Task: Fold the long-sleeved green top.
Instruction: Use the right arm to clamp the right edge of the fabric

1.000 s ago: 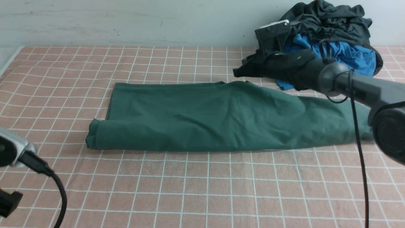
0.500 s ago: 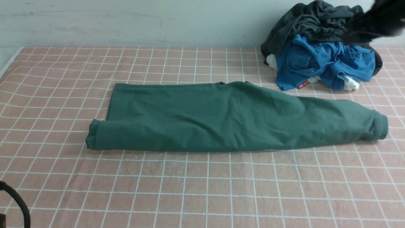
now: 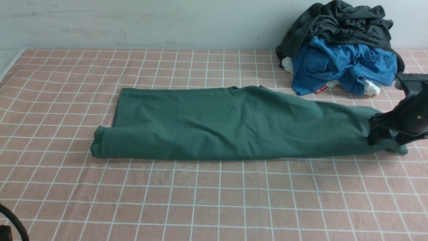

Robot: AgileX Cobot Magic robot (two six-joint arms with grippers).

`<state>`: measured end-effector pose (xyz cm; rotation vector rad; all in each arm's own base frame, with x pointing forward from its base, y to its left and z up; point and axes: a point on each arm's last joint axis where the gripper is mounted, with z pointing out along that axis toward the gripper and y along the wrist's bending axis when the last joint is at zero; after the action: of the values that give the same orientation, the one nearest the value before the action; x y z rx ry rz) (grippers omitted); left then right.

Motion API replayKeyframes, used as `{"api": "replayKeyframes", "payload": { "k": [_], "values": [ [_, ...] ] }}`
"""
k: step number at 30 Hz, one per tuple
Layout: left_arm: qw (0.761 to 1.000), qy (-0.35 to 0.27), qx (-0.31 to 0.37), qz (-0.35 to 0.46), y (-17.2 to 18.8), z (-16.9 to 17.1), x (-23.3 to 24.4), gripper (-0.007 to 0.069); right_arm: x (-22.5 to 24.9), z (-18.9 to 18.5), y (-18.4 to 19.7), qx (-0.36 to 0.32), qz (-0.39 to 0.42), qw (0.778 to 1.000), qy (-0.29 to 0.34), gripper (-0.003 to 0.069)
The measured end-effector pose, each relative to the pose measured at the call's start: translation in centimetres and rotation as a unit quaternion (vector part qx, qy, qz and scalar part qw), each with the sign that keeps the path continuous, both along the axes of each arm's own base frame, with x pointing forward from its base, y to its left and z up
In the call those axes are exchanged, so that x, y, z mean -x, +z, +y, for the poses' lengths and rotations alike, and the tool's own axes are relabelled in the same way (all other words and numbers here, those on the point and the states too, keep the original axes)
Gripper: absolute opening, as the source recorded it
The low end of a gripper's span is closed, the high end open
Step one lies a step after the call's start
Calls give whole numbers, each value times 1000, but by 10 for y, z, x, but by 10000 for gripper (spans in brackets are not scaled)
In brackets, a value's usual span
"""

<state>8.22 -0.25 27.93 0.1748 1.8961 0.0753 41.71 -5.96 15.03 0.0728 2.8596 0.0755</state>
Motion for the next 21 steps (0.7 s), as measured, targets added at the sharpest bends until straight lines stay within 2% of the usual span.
{"api": "replayKeyframes", "payload": {
  "k": [3,6,11,14,18,21],
  "values": [
    [1000,-4,0,-1,-6,-1,-1,-3,-2,-1,1,3,-2,1000,-14,465],
    [1000,-6,0,-5,-6,-1,-2,-3,-3,-2,4,2,-1,1000,-18,454],
    [1000,-7,1,-9,-6,-1,-2,-3,-3,-2,29,4,-21,1000,-22,489],
    [1000,-7,1,-9,-6,-1,-2,-3,-2,-4,42,20,-32,999,-21,547],
    [1000,-7,1,-9,-6,-1,-2,-3,-2,-7,37,37,-21,999,-17,580],
    [1000,-9,2,-17,-4,-2,-2,-3,-4,-9,18,39,1,999,-19,583]
  ]
}}
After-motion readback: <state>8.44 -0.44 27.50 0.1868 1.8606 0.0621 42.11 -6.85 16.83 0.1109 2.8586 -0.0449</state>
